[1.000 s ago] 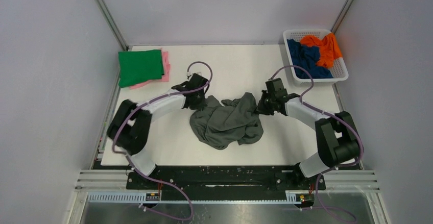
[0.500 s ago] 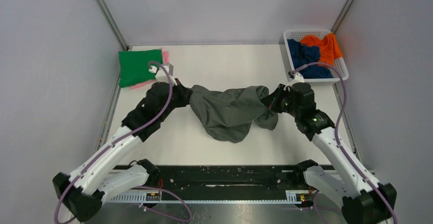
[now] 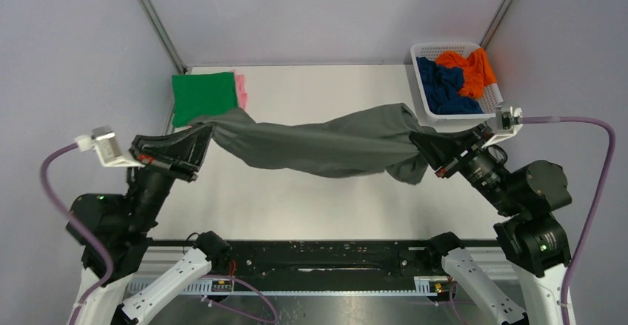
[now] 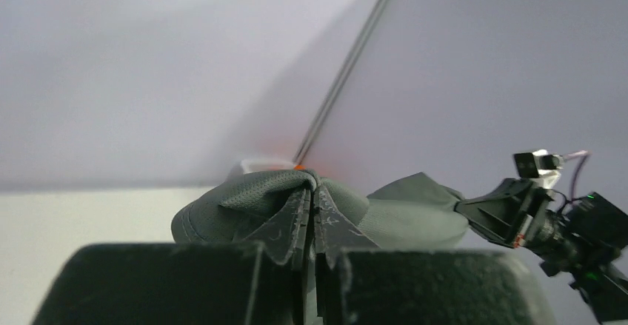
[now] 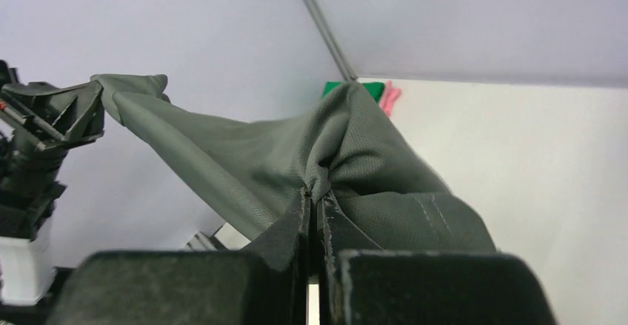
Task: Fold and stack the t-shirts
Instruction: Flatten out the tshirt
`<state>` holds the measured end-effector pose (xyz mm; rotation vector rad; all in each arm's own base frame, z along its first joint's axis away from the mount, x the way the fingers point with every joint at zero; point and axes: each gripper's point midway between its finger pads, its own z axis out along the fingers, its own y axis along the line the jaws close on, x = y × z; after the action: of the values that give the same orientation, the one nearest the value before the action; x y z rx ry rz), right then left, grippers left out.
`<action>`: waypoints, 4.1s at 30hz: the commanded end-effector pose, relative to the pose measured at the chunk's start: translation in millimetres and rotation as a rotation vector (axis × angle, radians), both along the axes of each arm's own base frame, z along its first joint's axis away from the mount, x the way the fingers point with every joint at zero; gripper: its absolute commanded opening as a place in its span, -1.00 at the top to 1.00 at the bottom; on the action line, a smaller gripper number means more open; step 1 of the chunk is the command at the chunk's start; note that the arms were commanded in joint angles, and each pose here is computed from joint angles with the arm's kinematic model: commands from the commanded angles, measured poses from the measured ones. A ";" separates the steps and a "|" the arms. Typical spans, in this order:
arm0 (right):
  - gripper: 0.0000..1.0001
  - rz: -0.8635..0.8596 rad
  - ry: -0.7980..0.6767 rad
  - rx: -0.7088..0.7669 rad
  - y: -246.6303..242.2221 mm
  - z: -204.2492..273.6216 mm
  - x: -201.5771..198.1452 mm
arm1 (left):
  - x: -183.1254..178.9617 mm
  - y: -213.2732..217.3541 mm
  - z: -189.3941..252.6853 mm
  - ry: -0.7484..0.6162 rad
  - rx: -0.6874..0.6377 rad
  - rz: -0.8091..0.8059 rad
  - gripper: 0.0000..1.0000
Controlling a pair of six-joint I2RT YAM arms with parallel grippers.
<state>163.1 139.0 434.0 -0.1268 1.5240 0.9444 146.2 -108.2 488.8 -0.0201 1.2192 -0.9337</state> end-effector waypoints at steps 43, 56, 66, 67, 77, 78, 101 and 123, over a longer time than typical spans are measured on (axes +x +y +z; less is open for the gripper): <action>-0.99 -0.348 0.969 -0.389 0.4 -358.0 149.4 | 158.3 -93.3 -391.6 1.155 0.483 0.041 -0.98; -0.99 -0.336 1.110 -0.416 4.8 -414.4 142.7 | 187.9 -74.1 -483.1 1.441 0.512 0.112 -0.98; -0.99 -0.218 1.224 -0.347 39.1 -428.5 92.9 | 306.5 -70.7 -469.7 1.419 0.500 0.129 -0.98; -0.99 -0.201 1.218 -0.365 45.1 -427.4 85.1 | 322.0 -74.3 -464.1 1.395 0.496 0.123 -0.98; -0.99 -0.225 0.990 -0.419 47.7 -375.6 78.5 | 323.8 -79.7 -369.6 1.184 0.491 0.089 -0.98; -0.99 -0.238 0.965 -0.409 45.0 -367.7 80.0 | 306.0 -75.5 -361.2 1.161 0.492 0.099 -0.98; -0.99 -0.497 0.967 -0.479 -30.8 -369.7 57.2 | 69.3 -5.6 -461.2 1.470 0.466 0.299 -0.39; -0.88 -0.359 1.112 -0.547 -24.8 -385.2 20.8 | 68.1 1.4 -474.6 1.503 0.605 0.400 1.00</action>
<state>202.8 104.9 54.4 0.3745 2.5851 0.1680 222.3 -123.6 13.9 -0.5340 2.7138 -0.0971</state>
